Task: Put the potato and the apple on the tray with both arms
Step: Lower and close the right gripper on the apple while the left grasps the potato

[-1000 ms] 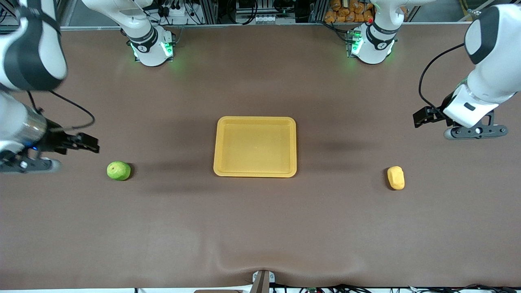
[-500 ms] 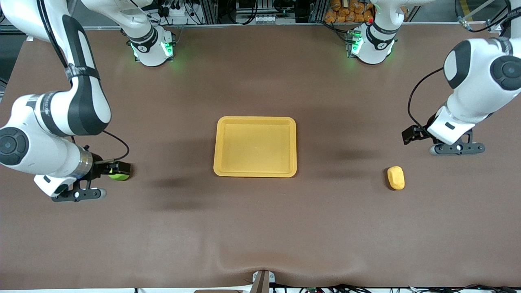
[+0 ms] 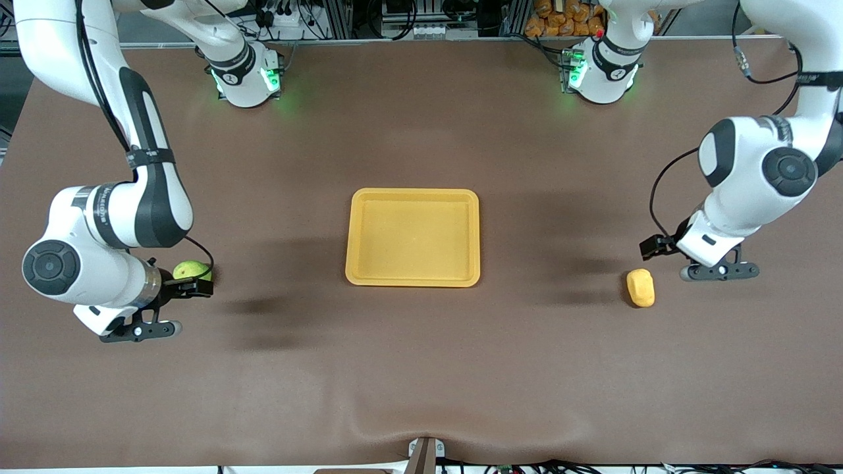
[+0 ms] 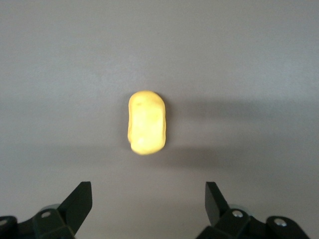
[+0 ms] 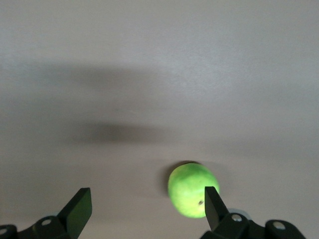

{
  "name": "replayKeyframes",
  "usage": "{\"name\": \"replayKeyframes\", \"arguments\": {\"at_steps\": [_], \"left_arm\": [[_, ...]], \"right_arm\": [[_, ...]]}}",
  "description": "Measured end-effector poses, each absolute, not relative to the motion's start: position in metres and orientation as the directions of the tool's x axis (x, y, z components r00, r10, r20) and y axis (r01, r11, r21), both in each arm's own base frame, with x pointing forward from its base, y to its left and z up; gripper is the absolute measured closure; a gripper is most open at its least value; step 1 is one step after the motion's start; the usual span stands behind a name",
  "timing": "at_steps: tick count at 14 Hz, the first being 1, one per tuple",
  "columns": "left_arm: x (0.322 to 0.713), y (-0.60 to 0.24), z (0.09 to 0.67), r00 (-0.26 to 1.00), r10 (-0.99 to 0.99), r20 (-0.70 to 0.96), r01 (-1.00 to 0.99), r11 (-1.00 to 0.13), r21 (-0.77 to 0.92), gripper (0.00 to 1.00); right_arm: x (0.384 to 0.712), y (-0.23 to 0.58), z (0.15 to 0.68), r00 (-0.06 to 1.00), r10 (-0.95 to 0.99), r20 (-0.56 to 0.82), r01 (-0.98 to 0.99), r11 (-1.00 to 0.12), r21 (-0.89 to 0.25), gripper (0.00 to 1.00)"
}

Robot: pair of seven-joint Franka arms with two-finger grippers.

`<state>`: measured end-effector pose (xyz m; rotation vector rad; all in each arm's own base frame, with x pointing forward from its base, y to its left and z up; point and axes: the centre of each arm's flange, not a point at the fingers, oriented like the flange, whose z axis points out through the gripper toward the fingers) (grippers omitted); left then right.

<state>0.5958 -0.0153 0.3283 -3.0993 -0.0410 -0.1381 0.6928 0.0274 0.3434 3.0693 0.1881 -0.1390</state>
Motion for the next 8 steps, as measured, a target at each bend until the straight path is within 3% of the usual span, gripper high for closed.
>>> {"name": "replayKeyframes", "arguments": {"at_steps": [4, 8], "left_arm": [[0.602, -0.012, 0.298, 0.995, 0.029, 0.1, 0.032, -0.999, -0.028, 0.0], [0.607, -0.011, 0.277, 0.994, 0.031, 0.108, 0.034, -0.999, -0.022, 0.0]], "right_arm": [[0.683, -0.015, 0.32, 0.99, 0.14, -0.031, 0.141, -0.988, 0.058, 0.0], [0.65, -0.048, 0.307, 0.985, 0.166, 0.048, 0.163, -0.984, 0.066, 0.0]]}}
